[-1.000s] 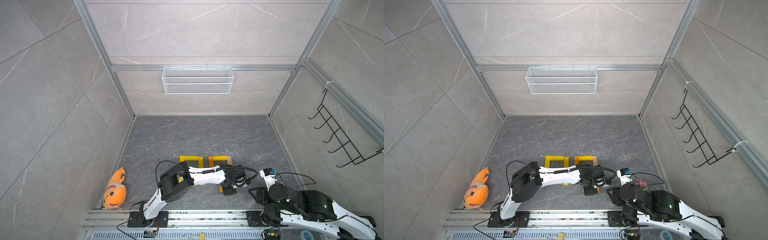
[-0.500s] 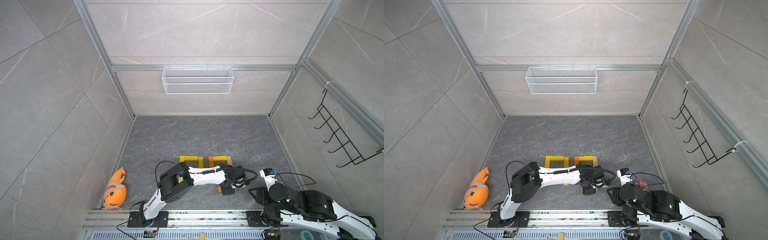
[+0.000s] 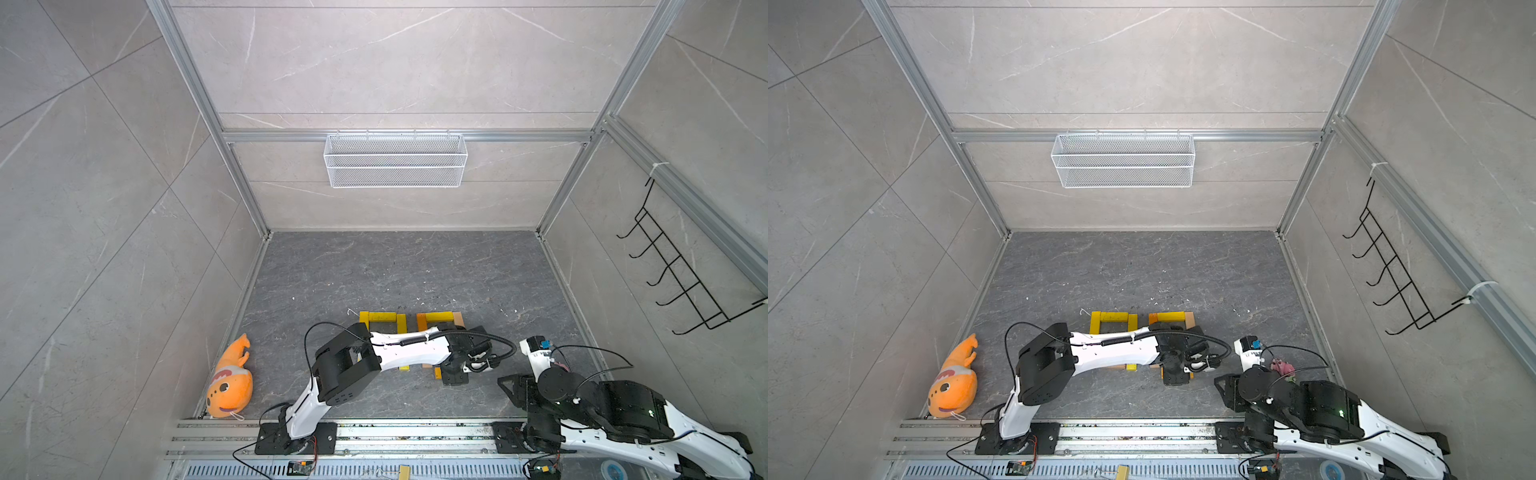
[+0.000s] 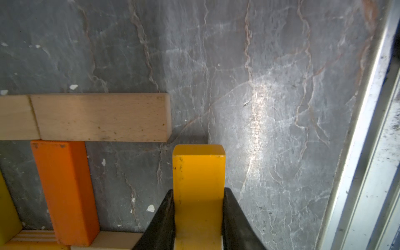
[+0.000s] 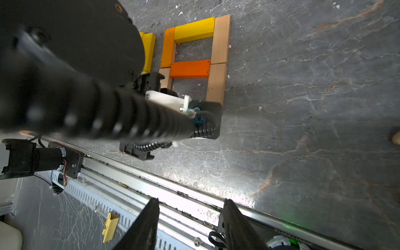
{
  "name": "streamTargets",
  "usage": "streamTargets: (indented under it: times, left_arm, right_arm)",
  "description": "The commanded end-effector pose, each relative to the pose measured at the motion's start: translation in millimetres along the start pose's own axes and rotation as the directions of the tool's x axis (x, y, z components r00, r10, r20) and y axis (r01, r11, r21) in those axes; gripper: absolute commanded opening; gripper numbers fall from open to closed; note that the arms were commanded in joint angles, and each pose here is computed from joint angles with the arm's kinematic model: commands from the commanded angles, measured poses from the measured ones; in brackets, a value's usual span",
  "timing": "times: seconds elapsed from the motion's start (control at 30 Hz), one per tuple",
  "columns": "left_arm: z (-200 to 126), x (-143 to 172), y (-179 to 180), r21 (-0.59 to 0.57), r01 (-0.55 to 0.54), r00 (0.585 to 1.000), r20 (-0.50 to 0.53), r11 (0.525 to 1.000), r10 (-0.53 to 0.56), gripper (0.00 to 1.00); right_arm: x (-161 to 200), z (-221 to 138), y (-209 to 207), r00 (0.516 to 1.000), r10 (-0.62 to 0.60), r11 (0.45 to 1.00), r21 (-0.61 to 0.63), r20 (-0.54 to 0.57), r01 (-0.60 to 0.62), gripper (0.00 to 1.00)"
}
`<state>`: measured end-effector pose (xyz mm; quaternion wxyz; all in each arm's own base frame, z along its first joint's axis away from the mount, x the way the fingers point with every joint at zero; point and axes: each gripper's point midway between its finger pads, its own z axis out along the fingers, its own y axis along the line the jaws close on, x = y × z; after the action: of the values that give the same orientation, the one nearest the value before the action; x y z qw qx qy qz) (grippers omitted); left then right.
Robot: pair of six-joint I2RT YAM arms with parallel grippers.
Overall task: Assemble the number 8 with building blocks
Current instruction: Adjust the building block at the center of the board.
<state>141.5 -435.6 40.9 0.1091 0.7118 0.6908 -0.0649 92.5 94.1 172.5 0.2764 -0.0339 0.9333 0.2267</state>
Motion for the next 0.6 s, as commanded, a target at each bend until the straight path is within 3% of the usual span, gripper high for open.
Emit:
streamTargets:
  times: [0.0,0.57]
  left_arm:
    - [-25,-10,15,-0.03,-0.014,0.999,0.051,0.999,0.016,0.32]
    - [-18,-12,31,-0.026,-0.031,0.997,0.074,0.999,0.032,0.33]
  right_arm:
    - [-1,0,-7,1.0,-0.019,0.999,0.032,0.008,0.019,0.51]
    - [0,1,-7,1.0,-0.017,0.999,0.044,0.0,0.017,0.51]
